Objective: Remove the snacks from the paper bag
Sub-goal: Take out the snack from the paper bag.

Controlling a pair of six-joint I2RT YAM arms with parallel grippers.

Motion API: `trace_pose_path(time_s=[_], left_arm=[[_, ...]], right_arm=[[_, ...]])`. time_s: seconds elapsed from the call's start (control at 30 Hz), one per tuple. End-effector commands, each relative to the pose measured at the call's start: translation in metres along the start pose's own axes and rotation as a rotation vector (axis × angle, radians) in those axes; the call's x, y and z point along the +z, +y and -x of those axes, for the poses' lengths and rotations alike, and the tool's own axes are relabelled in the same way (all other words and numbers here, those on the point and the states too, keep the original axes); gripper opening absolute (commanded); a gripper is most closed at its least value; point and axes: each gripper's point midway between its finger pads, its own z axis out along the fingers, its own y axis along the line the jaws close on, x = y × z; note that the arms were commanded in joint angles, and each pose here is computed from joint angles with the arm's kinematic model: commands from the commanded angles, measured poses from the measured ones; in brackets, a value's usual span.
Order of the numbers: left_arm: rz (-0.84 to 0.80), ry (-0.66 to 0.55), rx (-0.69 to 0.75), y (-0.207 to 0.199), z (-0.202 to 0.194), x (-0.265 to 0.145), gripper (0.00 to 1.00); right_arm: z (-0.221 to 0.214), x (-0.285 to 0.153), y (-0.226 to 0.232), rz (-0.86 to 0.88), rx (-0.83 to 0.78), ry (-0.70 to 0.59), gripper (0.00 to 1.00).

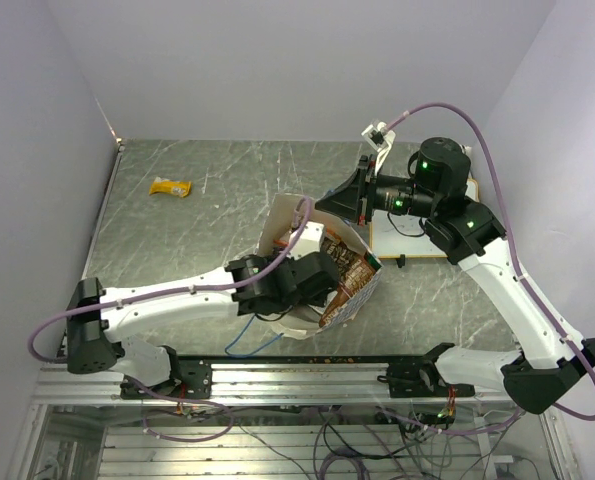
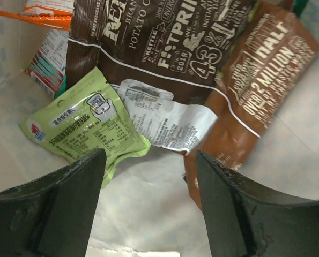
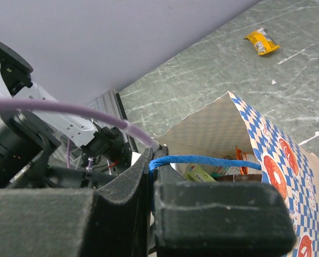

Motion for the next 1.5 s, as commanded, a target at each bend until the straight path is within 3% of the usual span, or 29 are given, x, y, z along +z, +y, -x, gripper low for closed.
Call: trace_pose_path(time_s=[0.0,0.37,0.67,1.0,1.23,1.47], left_arm=[[0.082,-0.032,0.112,0.012,0.011,0.013,0.81],[0.167,0.040,0.293,0.040,0.018,0.043,0.96],[0.174,0.071,0.316,0.054,0.022,0.062,0.97],[0.077,0.172,0.263,0.048,-0.016,0.073,0.95],[0.025,0.226,0.208,0.041,-0.034,0.072,0.82],[0.006,0.233,0.159,0.042,-0.041,0.063,0.47]], right_arm=[[0.019,-0.006,0.019,0.055,-0.056,-0.057,0.00],[0.014,-0.007,0.019,0.055,-0.055,-0.044,0.00],[0.011,-0.008,0.018,0.048,-0.053,-0.043,0.00],[0.012,-0.009,0.017,0.044,-0.053,-0.053,0.00],[0.009,-0.009,0.016,0.042,-0.050,-0.051,0.00],[0.009,-0.010,0.016,0.037,-0.061,-0.052,0.00]])
